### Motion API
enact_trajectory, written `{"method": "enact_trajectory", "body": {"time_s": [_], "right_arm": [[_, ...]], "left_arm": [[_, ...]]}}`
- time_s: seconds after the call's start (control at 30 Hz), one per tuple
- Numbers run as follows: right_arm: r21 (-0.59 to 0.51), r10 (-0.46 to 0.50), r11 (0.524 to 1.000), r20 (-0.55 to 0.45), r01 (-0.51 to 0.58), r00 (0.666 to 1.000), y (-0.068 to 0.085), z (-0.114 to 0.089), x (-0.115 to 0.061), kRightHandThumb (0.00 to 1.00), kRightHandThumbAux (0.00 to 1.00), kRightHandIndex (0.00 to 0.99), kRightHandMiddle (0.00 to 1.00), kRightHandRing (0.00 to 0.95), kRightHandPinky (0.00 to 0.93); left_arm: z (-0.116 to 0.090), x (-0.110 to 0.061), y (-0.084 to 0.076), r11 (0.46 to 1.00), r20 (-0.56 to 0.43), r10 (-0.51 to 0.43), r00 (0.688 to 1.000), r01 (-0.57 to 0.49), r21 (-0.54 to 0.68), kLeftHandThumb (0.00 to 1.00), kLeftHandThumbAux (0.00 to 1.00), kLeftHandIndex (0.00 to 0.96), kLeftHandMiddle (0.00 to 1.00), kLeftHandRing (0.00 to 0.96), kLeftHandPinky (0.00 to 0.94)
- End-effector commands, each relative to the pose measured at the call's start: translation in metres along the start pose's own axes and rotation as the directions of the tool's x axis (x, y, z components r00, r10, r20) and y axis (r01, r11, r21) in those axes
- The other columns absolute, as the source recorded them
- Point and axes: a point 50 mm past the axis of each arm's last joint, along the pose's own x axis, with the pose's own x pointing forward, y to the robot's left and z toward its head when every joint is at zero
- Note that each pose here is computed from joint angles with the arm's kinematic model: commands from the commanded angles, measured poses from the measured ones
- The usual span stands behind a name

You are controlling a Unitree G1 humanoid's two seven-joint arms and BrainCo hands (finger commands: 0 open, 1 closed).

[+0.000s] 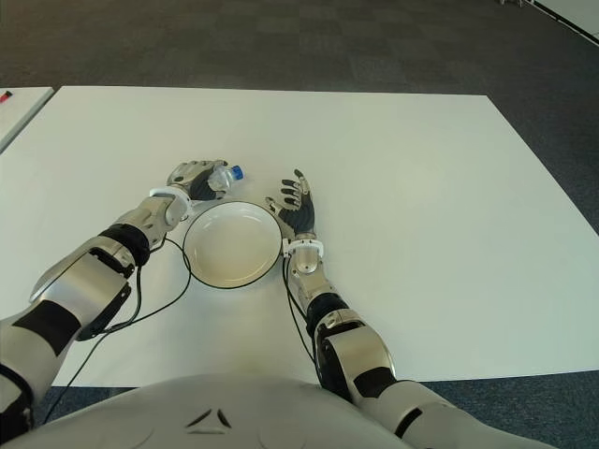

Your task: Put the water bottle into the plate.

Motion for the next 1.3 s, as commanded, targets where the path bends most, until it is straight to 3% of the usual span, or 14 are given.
{"method": "enact_trajectory", "body": {"time_s": [0.03,0.17,0.23,0.3,0.43,0.5,0.67,1.03,1.3], "right_arm": [[0.138,0.047,0.990,-0.086,-0.035,0.995,0.0461,-0.0031,-0.0191,0.306,0.929,0.020,0.275,0.280,0.292],[0.137,0.049,0.990,-0.083,-0.037,0.995,0.0464,-0.0026,-0.0191,0.302,0.932,0.018,0.273,0.279,0.292],[0.135,0.050,0.990,-0.080,-0.039,0.996,0.0466,-0.0022,-0.0192,0.282,0.929,0.014,0.267,0.275,0.287],[0.134,0.050,0.990,-0.079,-0.039,0.996,0.0468,-0.0022,-0.0195,0.273,0.929,0.013,0.264,0.274,0.285],[0.136,0.053,0.990,-0.084,-0.042,0.995,0.0472,-0.0024,-0.0197,0.265,0.934,0.014,0.266,0.275,0.285],[0.136,0.052,0.990,-0.090,-0.039,0.995,0.0465,-0.0036,-0.0201,0.265,0.937,0.016,0.269,0.277,0.289],[0.135,0.050,0.990,-0.099,-0.036,0.994,0.0456,-0.0051,-0.0201,0.273,0.939,0.020,0.271,0.281,0.294],[0.127,0.048,0.991,-0.091,-0.037,0.995,0.0456,-0.0041,-0.0194,0.257,0.916,0.020,0.262,0.274,0.285],[0.127,0.059,0.991,-0.096,-0.047,0.994,0.0462,-0.0042,-0.0195,0.239,0.907,0.028,0.257,0.271,0.284]], "left_arm": [[-0.0119,-0.0157,-0.0353,0.991,-0.052,-0.117,0.992,0.113,-0.065,0.948,0.655,0.380,0.487,0.520,0.701],[-0.0115,-0.0175,-0.0367,0.992,-0.041,-0.079,0.996,0.075,-0.101,0.948,0.654,0.383,0.490,0.515,0.675],[-0.0108,-0.0186,-0.0374,0.993,-0.030,-0.057,0.998,0.053,-0.107,0.950,0.653,0.389,0.496,0.508,0.495],[-0.0108,-0.0189,-0.0373,0.993,-0.024,-0.048,0.999,0.046,-0.106,0.951,0.652,0.393,0.501,0.504,0.401],[-0.0103,-0.0197,-0.0369,0.994,-0.009,-0.029,1.000,0.028,-0.104,0.952,0.650,0.396,0.509,0.502,0.320],[-0.0103,-0.0196,-0.0363,0.994,-0.006,-0.023,1.000,0.022,-0.103,0.953,0.649,0.396,0.512,0.502,0.299],[-0.0102,-0.0194,-0.0351,0.995,-0.002,-0.018,1.000,0.017,-0.103,0.953,0.649,0.395,0.515,0.506,0.363],[-0.0107,-0.0197,-0.0351,0.995,-0.003,-0.010,1.000,0.010,-0.098,0.954,0.648,0.399,0.516,0.496,0.176],[-0.0121,-0.0200,-0.0321,0.995,0.004,0.016,1.000,-0.015,-0.100,0.955,0.647,0.406,0.520,0.491,0.127]]}}
